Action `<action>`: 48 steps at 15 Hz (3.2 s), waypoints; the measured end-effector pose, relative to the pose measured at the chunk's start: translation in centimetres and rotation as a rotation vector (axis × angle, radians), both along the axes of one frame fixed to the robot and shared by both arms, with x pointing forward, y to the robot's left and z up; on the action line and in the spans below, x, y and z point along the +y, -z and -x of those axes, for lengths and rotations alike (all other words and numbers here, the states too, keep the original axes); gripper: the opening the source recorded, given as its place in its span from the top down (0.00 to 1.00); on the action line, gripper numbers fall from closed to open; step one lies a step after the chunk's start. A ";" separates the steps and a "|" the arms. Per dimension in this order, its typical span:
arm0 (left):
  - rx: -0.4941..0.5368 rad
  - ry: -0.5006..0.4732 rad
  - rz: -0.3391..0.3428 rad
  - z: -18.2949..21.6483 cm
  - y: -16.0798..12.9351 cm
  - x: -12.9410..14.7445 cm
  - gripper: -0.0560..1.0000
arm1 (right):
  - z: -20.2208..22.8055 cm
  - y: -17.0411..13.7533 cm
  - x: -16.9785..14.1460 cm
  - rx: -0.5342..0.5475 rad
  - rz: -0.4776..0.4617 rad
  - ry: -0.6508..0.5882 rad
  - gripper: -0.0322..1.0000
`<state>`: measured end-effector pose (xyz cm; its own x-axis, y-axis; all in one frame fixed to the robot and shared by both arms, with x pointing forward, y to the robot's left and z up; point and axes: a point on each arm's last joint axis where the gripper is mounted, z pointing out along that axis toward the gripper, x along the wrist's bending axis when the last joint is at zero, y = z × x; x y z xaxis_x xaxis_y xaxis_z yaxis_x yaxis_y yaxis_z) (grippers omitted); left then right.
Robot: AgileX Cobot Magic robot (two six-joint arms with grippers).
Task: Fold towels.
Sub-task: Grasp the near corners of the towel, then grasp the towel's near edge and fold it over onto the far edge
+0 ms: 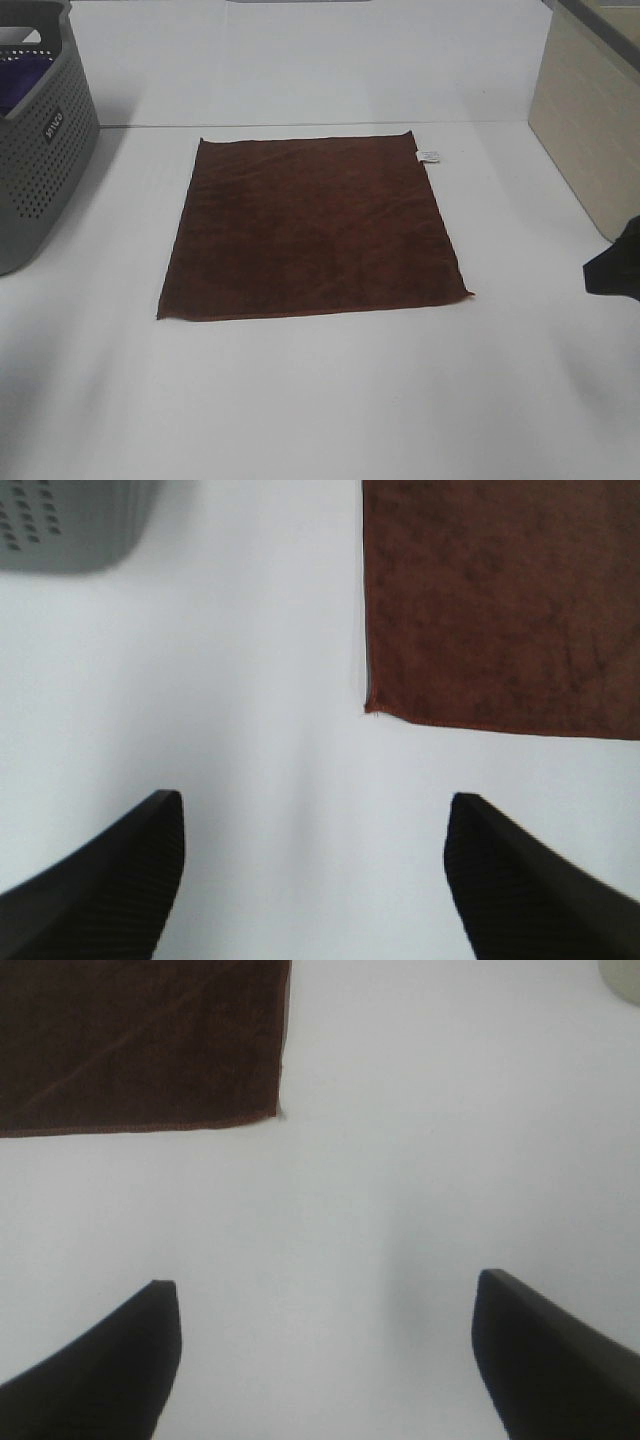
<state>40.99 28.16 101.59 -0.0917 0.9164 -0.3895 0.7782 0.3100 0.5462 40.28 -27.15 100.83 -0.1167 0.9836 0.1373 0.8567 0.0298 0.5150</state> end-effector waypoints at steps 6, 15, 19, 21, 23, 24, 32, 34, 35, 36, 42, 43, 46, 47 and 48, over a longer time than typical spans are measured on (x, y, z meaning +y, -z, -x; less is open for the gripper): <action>0.301 0.041 0.187 -4.4 7.4 -1.4 0.29 | -8.4 0.9 1.5 0.266 -0.062 -0.002 0.25; 0.307 0.103 0.320 -11.9 11.0 -2.3 0.29 | -15.1 6.6 -0.3 0.392 -0.395 -0.068 0.31; 0.328 0.146 0.375 -15.7 12.6 -2.7 0.29 | -17.9 9.6 -0.2 0.455 -0.420 -0.112 0.32; 0.342 0.152 0.387 -17.0 13.6 -2.8 0.29 | -19.4 10.3 -0.3 0.468 -0.433 -0.129 0.32; 0.350 0.165 0.405 -18.1 14.4 -2.9 0.29 | -20.5 11.0 -0.3 0.484 -0.444 -0.142 0.32; 0.361 0.165 0.408 -18.5 14.9 -3.1 0.29 | -20.9 11.5 -0.3 0.494 -0.449 -0.145 0.32; 0.399 0.247 0.451 -20.3 16.6 -8.0 0.29 | -22.2 14.5 1.4 0.552 -0.542 -0.132 0.32; 0.400 0.260 0.453 -20.5 16.6 -8.8 0.30 | -22.6 14.9 3.1 0.562 -0.566 -0.153 0.35; 0.403 0.257 0.449 -20.5 16.8 -8.9 0.35 | -22.6 15.1 3.7 0.566 -0.570 -0.158 0.41; 0.414 0.249 0.445 -20.4 17.0 -8.9 0.46 | -22.6 15.3 3.9 0.568 -0.567 -0.157 0.50; 0.472 0.238 0.370 -19.9 17.3 -8.4 0.94 | -22.5 15.6 3.5 0.592 -0.507 -0.130 0.97; 0.494 0.234 0.349 -19.6 17.0 -8.2 0.94 | -22.2 15.2 3.4 0.606 -0.493 -0.128 0.97; 0.553 0.221 0.336 -17.2 16.5 -8.0 0.94 | -20.1 14.9 3.3 0.686 -0.487 -0.102 0.97; 0.573 0.217 0.338 -16.2 16.4 -7.9 0.94 | -19.0 15.0 3.3 0.715 -0.485 -0.096 0.97; 0.601 0.212 0.342 -15.0 16.4 -7.7 0.94 | -17.6 14.9 3.3 0.741 -0.486 -0.085 0.97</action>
<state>56.03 20.44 85.20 -0.2139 0.7741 -0.5958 0.9759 0.1964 -0.0952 57.85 -23.85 85.95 0.0978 0.7889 0.6067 0.9796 0.0311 -0.1984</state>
